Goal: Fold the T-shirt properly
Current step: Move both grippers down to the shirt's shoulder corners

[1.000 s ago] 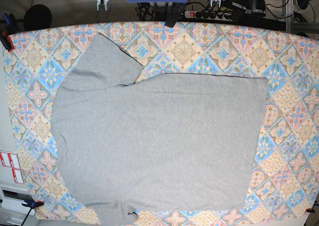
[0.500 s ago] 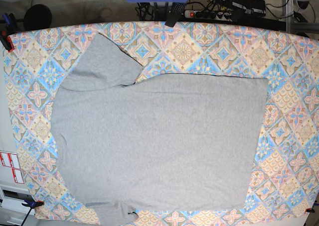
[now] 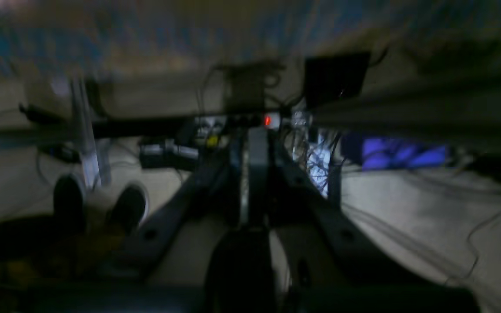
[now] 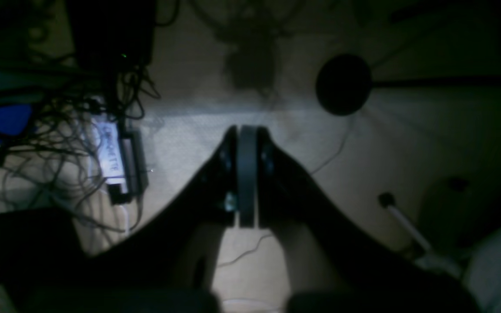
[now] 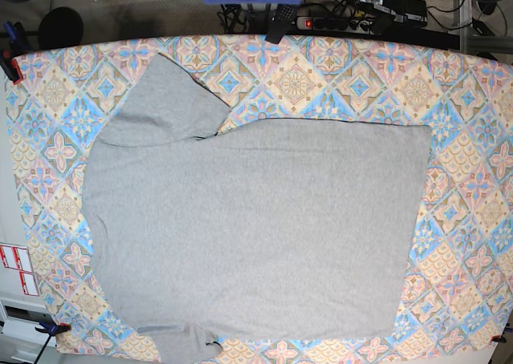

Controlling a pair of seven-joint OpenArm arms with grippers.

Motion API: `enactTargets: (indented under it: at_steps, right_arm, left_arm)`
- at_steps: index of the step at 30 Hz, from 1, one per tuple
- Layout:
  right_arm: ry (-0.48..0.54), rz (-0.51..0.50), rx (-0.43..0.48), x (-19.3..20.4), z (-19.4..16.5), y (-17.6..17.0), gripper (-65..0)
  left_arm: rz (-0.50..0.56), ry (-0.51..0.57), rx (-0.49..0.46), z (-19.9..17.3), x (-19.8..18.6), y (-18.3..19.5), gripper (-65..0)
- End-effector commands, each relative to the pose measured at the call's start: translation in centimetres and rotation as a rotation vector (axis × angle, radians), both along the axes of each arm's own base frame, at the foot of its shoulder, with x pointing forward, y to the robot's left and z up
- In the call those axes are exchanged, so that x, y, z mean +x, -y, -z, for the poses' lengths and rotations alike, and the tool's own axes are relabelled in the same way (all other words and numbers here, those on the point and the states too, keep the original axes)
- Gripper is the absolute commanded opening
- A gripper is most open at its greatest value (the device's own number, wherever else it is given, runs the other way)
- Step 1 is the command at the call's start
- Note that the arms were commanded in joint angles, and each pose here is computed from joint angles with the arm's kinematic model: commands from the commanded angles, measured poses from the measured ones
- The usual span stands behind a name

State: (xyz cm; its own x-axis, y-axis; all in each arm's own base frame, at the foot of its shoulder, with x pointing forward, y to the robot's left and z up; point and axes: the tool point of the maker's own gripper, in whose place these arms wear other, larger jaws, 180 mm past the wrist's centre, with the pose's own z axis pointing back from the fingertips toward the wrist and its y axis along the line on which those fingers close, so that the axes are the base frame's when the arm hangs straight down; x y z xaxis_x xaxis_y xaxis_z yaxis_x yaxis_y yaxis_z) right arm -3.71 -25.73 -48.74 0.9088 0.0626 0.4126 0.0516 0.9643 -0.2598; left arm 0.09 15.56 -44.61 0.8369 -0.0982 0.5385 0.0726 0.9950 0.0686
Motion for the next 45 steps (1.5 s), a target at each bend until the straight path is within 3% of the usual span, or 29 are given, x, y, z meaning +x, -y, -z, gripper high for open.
enactTargets:
  at_steps: [1, 5, 14, 21, 24, 32, 45]
  right_arm:
    - [0.068, -0.016, -0.036, 2.0, -1.8, 1.0, -65.0]
    - [0.117, -0.028, -0.048, 5.5, -4.4, 0.7, -65.0]
    - [0.149, -0.023, -0.044, 10.2, -6.8, -0.1, -65.0]
    - [0.145, -0.037, 0.014, 13.1, -6.0, -2.4, -65.0]
    - [0.144, -0.051, 0.039, 14.0, -5.7, -3.5, -65.0]
    - [0.147, -0.077, 0.073, 15.2, -5.5, -5.2, -65.0]
    - [0.168, -0.081, 0.075, 16.2, -5.7, -5.4, -65.0]
  left_arm:
    - [0.001, 0.044, 0.002, -1.6, 1.1, 0.1, -65.0]
    - [-0.054, 0.081, -0.055, -4.2, 4.0, 0.6, -65.0]
    - [-0.243, 0.164, -0.166, -5.3, 10.3, -3.5, -64.3]
    - [-0.435, 0.240, -0.268, -6.8, 14.7, -8.2, -50.7]
    - [-0.507, 0.234, -0.311, -6.4, 15.8, -9.9, -47.9]
    - [-0.773, 0.217, -0.570, -3.4, 17.3, -13.4, -36.6]
    - [-0.862, 0.191, -0.705, -0.1, 21.7, -12.9, -36.3]
